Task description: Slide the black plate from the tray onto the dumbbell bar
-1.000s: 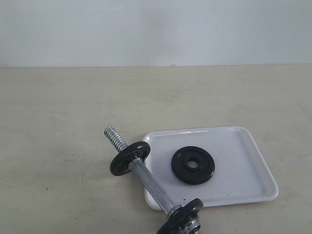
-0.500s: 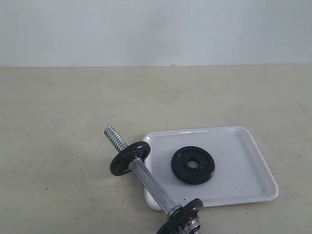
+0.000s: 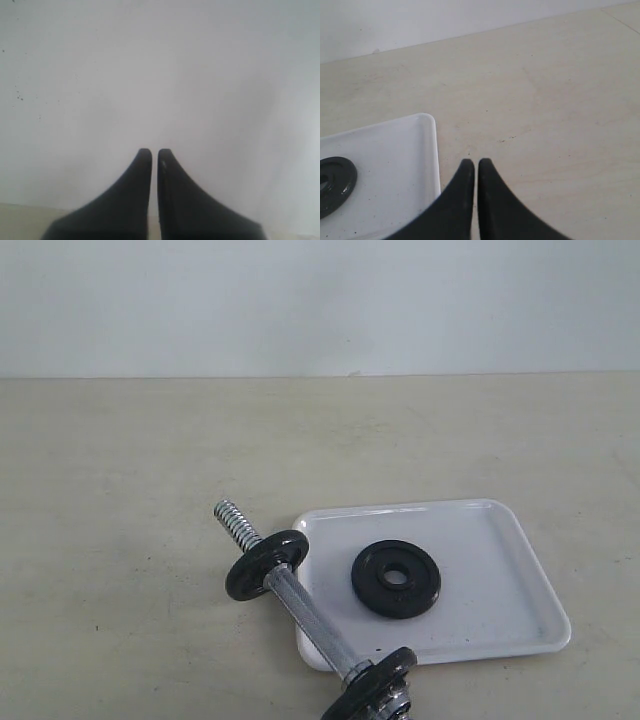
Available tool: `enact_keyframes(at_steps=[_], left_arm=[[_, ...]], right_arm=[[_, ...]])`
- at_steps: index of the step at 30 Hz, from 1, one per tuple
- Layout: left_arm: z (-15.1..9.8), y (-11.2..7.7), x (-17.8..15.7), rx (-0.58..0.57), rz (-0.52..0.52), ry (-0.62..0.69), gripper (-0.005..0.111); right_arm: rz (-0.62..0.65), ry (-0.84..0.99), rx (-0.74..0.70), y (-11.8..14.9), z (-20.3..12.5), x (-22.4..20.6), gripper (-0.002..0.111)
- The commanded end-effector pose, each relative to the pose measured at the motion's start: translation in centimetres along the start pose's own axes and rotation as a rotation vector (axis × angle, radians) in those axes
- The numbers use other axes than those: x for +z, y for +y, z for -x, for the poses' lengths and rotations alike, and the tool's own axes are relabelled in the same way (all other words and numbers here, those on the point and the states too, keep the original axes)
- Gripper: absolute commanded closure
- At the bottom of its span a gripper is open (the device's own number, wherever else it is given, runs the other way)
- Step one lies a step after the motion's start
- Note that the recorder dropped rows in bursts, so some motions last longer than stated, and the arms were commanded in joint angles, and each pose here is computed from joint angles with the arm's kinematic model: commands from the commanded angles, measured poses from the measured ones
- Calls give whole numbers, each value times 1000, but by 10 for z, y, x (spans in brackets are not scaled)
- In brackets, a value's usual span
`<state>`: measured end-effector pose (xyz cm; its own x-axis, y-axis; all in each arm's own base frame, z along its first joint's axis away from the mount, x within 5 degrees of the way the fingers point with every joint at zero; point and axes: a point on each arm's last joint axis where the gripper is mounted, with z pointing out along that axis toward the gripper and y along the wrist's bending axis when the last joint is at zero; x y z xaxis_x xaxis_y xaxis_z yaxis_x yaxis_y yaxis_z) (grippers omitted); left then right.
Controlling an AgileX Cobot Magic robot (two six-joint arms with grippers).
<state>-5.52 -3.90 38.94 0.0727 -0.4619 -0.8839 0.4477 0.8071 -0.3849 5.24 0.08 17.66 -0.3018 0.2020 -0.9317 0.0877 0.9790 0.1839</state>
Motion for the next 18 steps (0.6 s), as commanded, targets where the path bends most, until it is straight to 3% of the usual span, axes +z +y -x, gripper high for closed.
enact_keyframes(at_steps=[1,12,18], left_arm=[[-5,-1,0,86,-22,63,102],[-5,-2,0,135,-32,72,102],[-5,-6,0,254,-72,62,102]], right_arm=[[-7,-11,-9,0,1,0,107],[-7,-11,-9,0,1,0,107],[-7,-11,-9,0,1,0,107]])
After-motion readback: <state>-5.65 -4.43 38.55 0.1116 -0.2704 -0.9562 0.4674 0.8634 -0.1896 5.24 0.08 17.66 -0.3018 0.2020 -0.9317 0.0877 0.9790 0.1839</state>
